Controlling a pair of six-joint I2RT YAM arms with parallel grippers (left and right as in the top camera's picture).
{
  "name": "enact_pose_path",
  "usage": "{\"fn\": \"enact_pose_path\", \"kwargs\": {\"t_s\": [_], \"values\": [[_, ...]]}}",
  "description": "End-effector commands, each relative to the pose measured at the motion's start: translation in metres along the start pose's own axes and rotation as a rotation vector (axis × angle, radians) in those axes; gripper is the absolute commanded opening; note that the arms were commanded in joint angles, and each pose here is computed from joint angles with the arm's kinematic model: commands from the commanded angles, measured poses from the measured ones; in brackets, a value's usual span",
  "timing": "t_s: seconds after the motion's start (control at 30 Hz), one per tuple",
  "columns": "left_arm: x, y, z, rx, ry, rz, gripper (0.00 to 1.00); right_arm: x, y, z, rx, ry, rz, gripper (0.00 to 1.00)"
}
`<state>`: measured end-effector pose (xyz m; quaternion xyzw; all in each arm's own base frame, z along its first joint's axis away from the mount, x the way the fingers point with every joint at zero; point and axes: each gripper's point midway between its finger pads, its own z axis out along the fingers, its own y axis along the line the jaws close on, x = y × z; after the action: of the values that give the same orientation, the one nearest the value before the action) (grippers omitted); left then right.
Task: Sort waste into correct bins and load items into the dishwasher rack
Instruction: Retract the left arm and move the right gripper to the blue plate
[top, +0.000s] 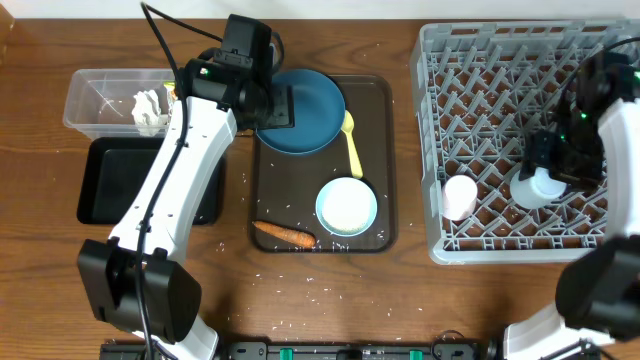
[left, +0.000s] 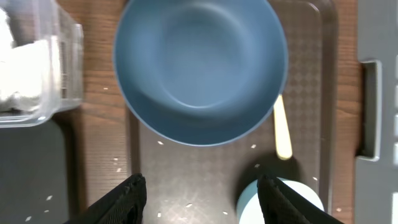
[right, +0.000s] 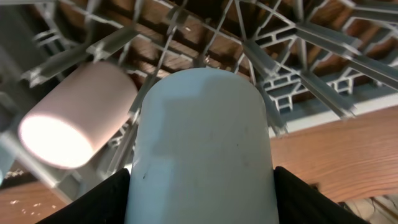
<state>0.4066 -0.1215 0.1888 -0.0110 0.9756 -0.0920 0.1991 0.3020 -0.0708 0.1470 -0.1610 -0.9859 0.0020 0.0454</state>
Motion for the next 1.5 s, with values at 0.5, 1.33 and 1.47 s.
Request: {"fn": "enact_pose_path", "kwargs": {"t_s": [0.5, 1.33, 1.47], "values": [[-0.003, 0.009, 0.0, -0.046, -0.013, 0.015, 0.61, -0.031, 0.02, -0.016, -0.095, -0.074, -0.004, 0.98], [0.015, 0.128, -0.058, -0.21, 0.001, -0.406, 0.61, -0.082, 0.34, -0.015, -0.325, -0.481, -0.284, 0.67], [0.018, 0.139, -0.06, -0.223, 0.006, -0.434, 0.61, -0.077, 0.375, 0.039, -0.363, -0.397, -0.327, 0.57]]}}
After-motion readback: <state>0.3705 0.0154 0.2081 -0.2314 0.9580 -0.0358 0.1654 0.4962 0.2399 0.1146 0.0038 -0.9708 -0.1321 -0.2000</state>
